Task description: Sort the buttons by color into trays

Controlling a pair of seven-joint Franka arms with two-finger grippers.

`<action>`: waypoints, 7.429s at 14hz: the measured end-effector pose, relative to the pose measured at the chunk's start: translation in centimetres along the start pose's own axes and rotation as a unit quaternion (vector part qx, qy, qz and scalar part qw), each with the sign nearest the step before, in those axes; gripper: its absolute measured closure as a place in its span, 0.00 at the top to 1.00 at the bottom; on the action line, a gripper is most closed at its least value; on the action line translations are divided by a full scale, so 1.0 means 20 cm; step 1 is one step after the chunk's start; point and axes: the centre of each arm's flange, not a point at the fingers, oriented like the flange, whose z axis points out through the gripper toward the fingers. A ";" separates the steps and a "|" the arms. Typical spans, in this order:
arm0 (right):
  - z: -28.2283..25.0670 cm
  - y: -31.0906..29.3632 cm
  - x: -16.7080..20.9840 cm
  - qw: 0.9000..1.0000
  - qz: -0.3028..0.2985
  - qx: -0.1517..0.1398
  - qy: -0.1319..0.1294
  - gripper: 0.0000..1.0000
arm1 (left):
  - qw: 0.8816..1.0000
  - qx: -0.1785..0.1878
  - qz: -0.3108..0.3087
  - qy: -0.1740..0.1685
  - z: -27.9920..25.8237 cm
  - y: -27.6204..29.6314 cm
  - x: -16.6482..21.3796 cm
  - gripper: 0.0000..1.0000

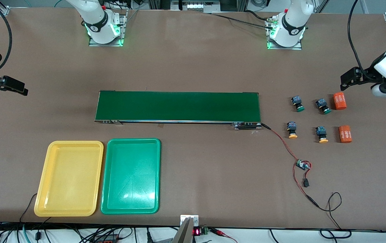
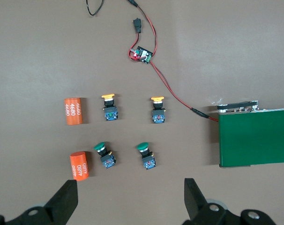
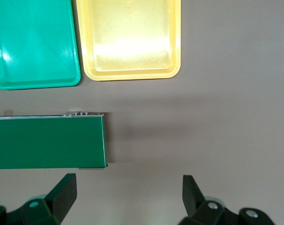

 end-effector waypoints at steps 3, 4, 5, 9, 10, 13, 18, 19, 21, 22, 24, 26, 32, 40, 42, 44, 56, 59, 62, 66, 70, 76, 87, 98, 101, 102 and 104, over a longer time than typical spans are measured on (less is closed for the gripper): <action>0.00 0.00 0.00 1.000 0.000 0.000 0.000 1.00 | 1.000 0.000 -0.011 -0.024 0.15 -0.05 0.09 1.00; 0.00 0.00 0.00 1.000 0.000 0.000 0.000 1.00 | 0.999 0.000 -0.017 -0.035 0.21 -0.09 0.12 1.00; 0.00 0.00 0.00 1.000 0.000 0.000 0.000 1.00 | 0.999 0.002 -0.022 -0.048 0.29 -0.13 0.14 1.00; 0.00 0.00 -0.01 1.000 0.000 0.000 -0.003 1.00 | 0.993 0.056 -0.032 -0.103 0.62 -0.32 0.23 1.00; 0.00 0.00 -0.01 1.000 0.000 0.000 -0.004 1.00 | 0.992 0.061 -0.035 -0.103 0.68 -0.36 0.25 1.00; 0.01 0.00 -0.01 1.000 0.000 0.000 -0.011 1.00 | 0.995 0.064 -0.026 -0.071 0.90 -0.49 0.30 1.00; -0.21 -0.08 -0.16 0.998 -0.020 -0.026 -0.056 1.00 | 0.997 0.067 0.032 0.016 1.31 -0.74 0.26 1.00; -0.26 -0.09 -0.18 0.998 -0.021 -0.035 -0.054 1.00 | 0.997 0.068 0.035 0.031 1.39 -0.77 0.23 1.00; -0.31 -0.07 -0.19 0.998 -0.016 -0.045 -0.044 1.00 | 0.995 0.068 0.040 0.054 1.57 -0.81 0.16 1.00; -0.33 -0.06 -0.18 0.998 -0.014 -0.046 -0.039 1.00 | 0.995 0.067 0.042 0.059 1.64 -0.83 0.13 1.00; -0.30 -0.06 -0.15 0.998 -0.015 -0.047 -0.038 1.00 | 0.994 0.067 0.047 0.067 1.76 -0.87 0.09 1.00; -0.22 -0.07 -0.10 0.998 -0.016 -0.046 -0.049 1.00 | 0.993 0.071 0.051 0.080 1.85 -0.93 0.07 1.00; -0.11 -0.07 0.00 0.998 -0.016 -0.034 -0.052 1.00 | 0.995 0.062 0.043 0.072 2.10 -1.00 0.01 0.78; -0.10 -0.08 0.12 1.000 -0.018 -0.024 0.008 1.00 | 0.996 0.038 0.071 0.048 1.84 -0.83 0.19 0.48; -0.11 -0.07 0.12 1.000 -0.016 -0.024 0.008 1.00 | 0.996 0.026 0.087 0.014 1.65 -0.74 0.26 0.48; -0.11 -0.06 0.10 1.000 -0.015 -0.023 0.002 1.00 | 0.993 0.007 0.110 -0.039 1.49 -0.60 0.29 0.48; -0.08 -0.09 0.00 0.999 -0.022 -0.018 0.031 1.00 | 0.850 -0.101 0.503 -0.121 1.35 0.68 0.26 0.48; -0.08 -0.08 0.00 0.999 -0.021 -0.016 0.031 1.00 | 0.817 -0.111 0.558 -0.090 1.39 0.96 0.24 0.48; -0.09 -0.08 -0.03 0.999 -0.021 -0.014 0.021 1.00 | 0.799 -0.111 0.586 -0.070 1.48 1.18 0.17 0.48; -0.13 -0.06 -0.09 1.000 -0.017 -0.012 0.006 1.00 | 0.781 -0.119 0.610 -0.063 1.52 1.29 0.10 0.48; -0.16 -0.04 -0.12 1.000 -0.013 -0.011 0.007 1.00 | 0.769 -0.124 0.626 -0.049 1.59 1.40 0.00 0.48; -0.17 -0.04 -0.12 1.000 -0.013 -0.012 0.013 1.00 | 0.766 -0.117 0.630 -0.044 1.56 1.41 0.00 0.89; -0.16 -0.04 -0.12 1.000 -0.013 -0.012 0.015 1.00 | 0.942 -0.041 0.319 -0.094 1.02 1.07 0.15 1.00; -0.16 -0.03 -0.11 1.000 -0.012 -0.012 0.018 1.00 | 0.995 -0.008 0.074 -0.066 1.09 0.32 0.57 1.00; -0.16 -0.01 -0.11 1.000 -0.009 -0.012 0.018 1.00 | 0.995 0.004 -0.031 -0.100 1.28 0.29 0.51 1.00; -0.16 -0.01 -0.11 1.000 -0.008 -0.012 0.018 1.00 | 0.994 0.008 -0.048 -0.101 1.35 0.31 0.48 1.00; -0.16 -0.01 -0.11 1.000 -0.008 -0.012 0.023 1.00 | 0.995 0.008 -0.062 -0.081 1.51 0.28 0.43 1.00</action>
